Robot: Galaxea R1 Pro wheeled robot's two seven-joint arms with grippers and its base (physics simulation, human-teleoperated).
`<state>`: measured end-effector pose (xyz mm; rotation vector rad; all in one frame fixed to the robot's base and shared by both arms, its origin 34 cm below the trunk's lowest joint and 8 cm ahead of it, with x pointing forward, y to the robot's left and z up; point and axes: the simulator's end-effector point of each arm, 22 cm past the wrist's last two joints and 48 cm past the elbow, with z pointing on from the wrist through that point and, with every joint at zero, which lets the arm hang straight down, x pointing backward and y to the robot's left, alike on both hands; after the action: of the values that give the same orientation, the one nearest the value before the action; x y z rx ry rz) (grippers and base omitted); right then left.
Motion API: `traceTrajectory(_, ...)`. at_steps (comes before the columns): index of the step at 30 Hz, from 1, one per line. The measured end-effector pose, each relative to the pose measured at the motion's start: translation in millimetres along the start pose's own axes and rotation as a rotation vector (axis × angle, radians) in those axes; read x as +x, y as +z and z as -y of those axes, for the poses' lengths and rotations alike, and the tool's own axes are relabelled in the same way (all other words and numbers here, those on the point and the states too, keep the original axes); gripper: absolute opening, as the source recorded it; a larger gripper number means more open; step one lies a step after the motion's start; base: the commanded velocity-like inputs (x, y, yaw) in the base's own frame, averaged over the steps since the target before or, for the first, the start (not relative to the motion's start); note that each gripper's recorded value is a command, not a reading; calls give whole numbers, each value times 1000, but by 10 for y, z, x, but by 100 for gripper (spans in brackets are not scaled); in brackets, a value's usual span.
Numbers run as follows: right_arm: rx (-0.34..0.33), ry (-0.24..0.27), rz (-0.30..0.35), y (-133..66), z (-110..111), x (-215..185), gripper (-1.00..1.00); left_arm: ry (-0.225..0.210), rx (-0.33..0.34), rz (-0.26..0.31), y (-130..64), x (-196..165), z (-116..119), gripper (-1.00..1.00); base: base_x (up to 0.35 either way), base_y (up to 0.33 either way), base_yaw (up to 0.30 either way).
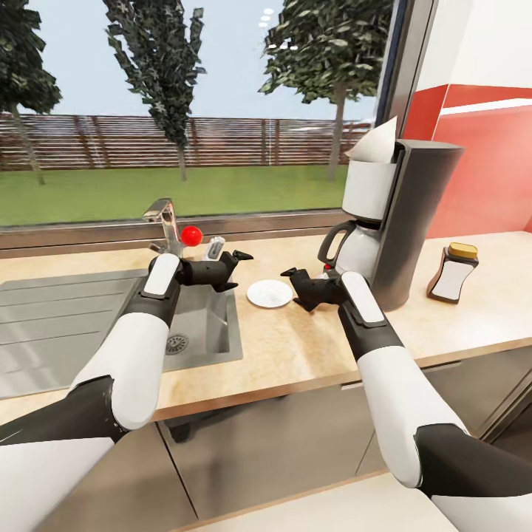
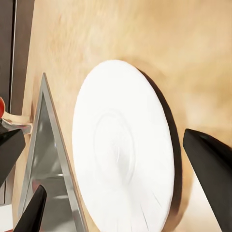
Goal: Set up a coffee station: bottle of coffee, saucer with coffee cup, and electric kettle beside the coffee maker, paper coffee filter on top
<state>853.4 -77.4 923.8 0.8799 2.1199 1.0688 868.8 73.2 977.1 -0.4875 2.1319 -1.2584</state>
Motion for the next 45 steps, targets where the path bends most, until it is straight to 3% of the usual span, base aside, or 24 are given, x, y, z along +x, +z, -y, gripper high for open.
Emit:
traceTrajectory(16,-1,-2,1,-1,-6,0,100,-32,-33,-59,128,212,-187,100,0,0,0)
traceTrajectory(45,-2,-7,-2,2,-11,13,100,-36,-33,-61,133,221,-196,100,0,0,0)
